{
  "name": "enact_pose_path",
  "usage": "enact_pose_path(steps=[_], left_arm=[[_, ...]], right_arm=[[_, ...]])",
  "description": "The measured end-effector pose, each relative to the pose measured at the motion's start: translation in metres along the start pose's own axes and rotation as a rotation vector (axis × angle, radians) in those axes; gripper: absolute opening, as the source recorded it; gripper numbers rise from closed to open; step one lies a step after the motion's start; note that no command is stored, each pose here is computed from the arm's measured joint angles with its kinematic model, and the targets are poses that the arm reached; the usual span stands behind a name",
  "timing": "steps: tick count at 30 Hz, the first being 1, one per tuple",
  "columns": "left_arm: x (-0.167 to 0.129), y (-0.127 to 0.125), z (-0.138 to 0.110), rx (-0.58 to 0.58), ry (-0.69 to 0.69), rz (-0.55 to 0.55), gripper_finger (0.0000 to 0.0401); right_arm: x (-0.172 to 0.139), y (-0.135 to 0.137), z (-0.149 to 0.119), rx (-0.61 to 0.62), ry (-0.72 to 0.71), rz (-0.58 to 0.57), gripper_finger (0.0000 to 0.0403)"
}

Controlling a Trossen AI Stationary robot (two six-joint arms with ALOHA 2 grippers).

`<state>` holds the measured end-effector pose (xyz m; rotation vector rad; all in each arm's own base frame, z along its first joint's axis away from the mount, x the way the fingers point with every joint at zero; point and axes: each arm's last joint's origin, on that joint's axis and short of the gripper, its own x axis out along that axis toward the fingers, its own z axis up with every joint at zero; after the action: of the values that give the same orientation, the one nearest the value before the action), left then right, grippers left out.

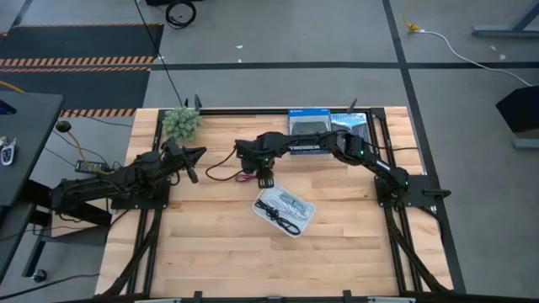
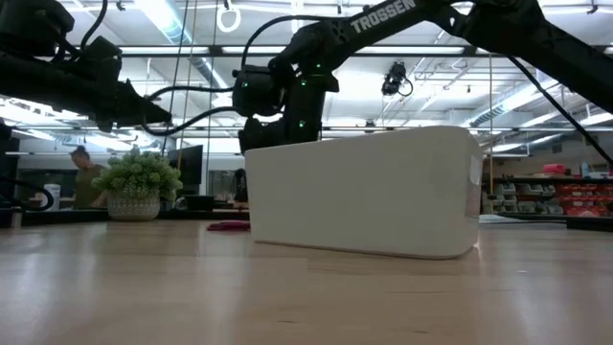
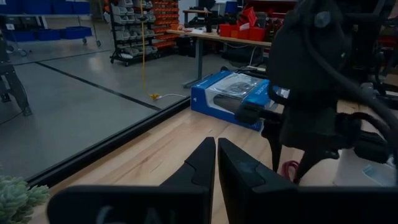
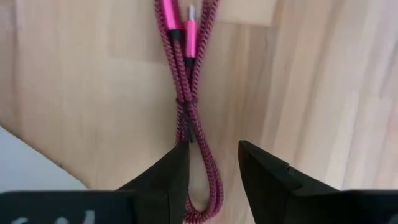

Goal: Pick and place USB-C Cables
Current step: Put the pink and black charger cable into the white bin

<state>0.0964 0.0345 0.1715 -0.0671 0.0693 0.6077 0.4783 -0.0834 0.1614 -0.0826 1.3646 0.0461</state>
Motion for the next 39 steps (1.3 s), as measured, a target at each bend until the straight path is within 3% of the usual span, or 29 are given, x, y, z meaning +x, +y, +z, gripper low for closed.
enact_pose_path(steps=[5, 10, 14, 18, 31, 39], left_arm=[[0.000, 0.000, 0.000, 0.000, 0.000, 0.000, 0.0025], [0.000, 0.000, 0.000, 0.000, 0.000, 0.000, 0.0025], [0.000, 0.000, 0.000, 0.000, 0.000, 0.000, 0.0025], [0.000, 0.000, 0.000, 0.000, 0.000, 0.000, 0.0025], [0.000, 0.000, 0.000, 0.000, 0.001, 0.000, 0.0025], [0.000, 0.000, 0.000, 0.000, 0.001, 0.000, 0.0025]], right_arm=[[-0.024, 0.000, -0.003, 0.050, -0.021, 0.072, 0.0142], [-0.045, -0.006, 0.006, 0.061, -0.155, 0.006, 0.0142], [-0.037, -0.015, 0.017, 0.100, -0.282, -0.081, 0.0142], [-0.018, -0.013, 0.017, 0.091, -0.319, -0.161, 0.0142], [0.007, 0.016, 0.005, 0.013, -0.195, -0.249, 0.0142], [0.006, 0.030, -0.004, -0.025, -0.112, -0.197, 0.0142]])
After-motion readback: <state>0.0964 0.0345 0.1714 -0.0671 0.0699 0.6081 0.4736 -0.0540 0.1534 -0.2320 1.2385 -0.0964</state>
